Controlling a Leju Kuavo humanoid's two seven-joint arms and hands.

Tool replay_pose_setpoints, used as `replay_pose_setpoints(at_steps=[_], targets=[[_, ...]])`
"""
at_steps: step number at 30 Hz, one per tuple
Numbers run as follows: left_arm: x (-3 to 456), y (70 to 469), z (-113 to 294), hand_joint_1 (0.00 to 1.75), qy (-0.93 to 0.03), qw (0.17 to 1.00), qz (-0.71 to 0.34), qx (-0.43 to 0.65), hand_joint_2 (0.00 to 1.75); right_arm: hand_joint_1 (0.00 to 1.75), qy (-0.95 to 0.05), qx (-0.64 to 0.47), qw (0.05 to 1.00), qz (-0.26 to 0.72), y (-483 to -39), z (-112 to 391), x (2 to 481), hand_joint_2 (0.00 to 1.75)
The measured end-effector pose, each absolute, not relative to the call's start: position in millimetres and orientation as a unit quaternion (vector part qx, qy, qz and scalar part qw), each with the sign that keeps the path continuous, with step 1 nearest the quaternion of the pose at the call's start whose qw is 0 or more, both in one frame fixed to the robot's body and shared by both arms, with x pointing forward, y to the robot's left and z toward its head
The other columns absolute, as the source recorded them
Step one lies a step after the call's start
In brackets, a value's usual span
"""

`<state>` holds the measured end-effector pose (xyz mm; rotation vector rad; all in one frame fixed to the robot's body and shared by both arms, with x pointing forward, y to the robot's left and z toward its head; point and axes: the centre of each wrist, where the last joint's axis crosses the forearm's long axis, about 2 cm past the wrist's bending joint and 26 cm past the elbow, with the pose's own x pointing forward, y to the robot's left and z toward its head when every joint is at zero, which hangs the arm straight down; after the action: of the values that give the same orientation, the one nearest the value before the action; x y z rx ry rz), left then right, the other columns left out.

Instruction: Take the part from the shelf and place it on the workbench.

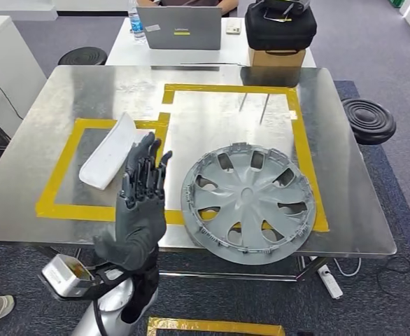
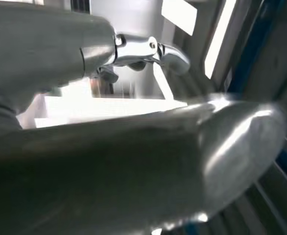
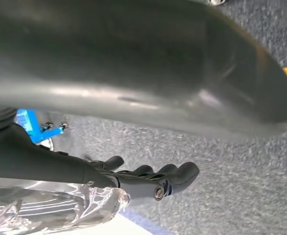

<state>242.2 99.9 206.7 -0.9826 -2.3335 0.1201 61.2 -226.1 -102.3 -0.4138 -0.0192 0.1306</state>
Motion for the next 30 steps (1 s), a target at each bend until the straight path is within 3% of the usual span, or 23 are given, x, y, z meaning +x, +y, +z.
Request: replay_pose_setpoints(at_steps=[3, 8, 12, 30], targets=[[239, 102, 203, 0.0, -0.842, 0.267, 0.026, -0.469, 0.0, 0.0, -0.014, -0.203, 0.977, 0.067, -226, -102, 61, 0.0], [239, 103, 196, 0.0, -0.823, 0.259, 0.012, -0.506, 0.0, 0.0, -0.018, -0.202, 0.977, 0.07, -226, -102, 62, 0.0], [239, 102, 192, 0.0, -0.817, 0.261, 0.002, -0.515, 1.75, 0.0, -0.019, -0.201, 0.977, 0.071, -227, -102, 61, 0.0], [239, 94, 172, 0.0, -0.799, 0.301, 0.0, -0.521, 1.75, 0.0, -0.023, -0.199, 0.977, 0.068, -230, -103, 63, 0.0]])
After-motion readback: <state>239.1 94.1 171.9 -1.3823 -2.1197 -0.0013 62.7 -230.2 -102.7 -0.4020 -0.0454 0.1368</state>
